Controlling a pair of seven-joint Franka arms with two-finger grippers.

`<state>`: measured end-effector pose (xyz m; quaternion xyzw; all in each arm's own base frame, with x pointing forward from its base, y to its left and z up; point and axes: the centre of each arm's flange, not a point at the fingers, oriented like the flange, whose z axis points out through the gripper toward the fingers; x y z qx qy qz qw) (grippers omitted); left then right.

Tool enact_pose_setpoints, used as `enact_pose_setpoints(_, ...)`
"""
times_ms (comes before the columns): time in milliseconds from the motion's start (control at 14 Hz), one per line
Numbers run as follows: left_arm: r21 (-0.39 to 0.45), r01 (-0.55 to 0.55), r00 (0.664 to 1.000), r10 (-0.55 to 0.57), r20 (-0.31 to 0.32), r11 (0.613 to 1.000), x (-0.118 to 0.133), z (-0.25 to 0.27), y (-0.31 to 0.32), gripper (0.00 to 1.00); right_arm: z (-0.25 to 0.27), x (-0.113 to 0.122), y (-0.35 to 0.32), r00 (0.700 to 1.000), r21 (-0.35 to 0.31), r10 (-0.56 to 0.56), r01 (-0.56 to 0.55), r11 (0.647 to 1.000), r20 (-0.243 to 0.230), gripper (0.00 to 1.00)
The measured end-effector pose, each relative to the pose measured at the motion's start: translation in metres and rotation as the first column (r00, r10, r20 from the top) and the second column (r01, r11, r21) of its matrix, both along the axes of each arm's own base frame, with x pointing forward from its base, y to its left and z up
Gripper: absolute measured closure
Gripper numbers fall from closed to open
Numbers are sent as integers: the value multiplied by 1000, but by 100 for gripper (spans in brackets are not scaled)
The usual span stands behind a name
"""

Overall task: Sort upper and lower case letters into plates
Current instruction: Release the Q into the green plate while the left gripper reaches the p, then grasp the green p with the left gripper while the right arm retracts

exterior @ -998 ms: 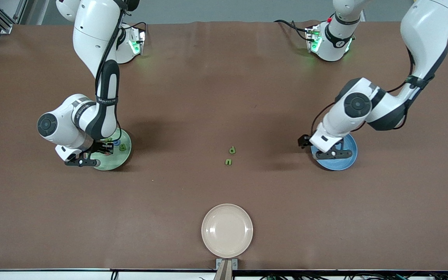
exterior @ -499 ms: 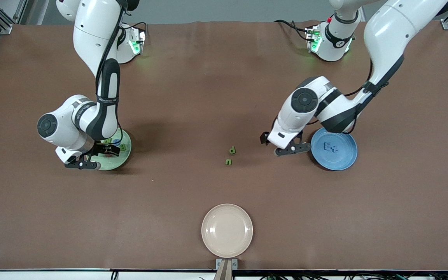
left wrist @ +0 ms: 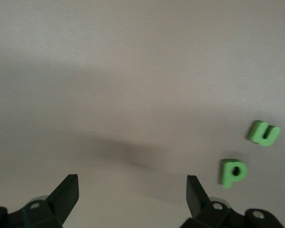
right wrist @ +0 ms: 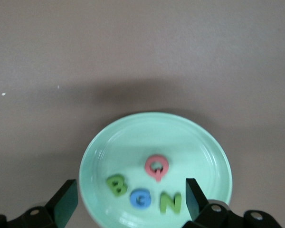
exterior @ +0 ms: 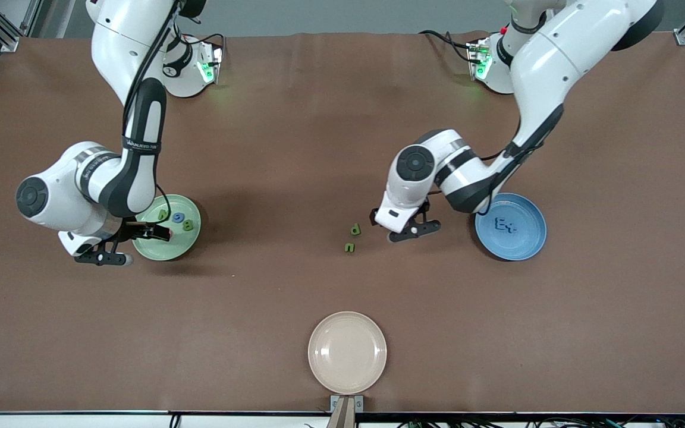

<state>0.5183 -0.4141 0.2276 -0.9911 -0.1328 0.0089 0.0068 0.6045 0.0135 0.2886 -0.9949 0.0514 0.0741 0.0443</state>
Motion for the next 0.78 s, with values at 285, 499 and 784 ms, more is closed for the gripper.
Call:
enact_pose_setpoints(285,-6,-26,1000,26,3,1000,-5,-16,-36,0,83,38,-24,993,7,13,-13,1000,-120,0)
enact_pose_setpoints(499,-21,-47,999,48,8,999,1,-26,-53,0,133,51,-46,992,2,18,-18,1000,-126,0)
enact_pose_setpoints(784,-9,-47,999,47,27,999,4,-37,-66,1,165,67,-37,993,-21,-8,5,1000,-115,0)
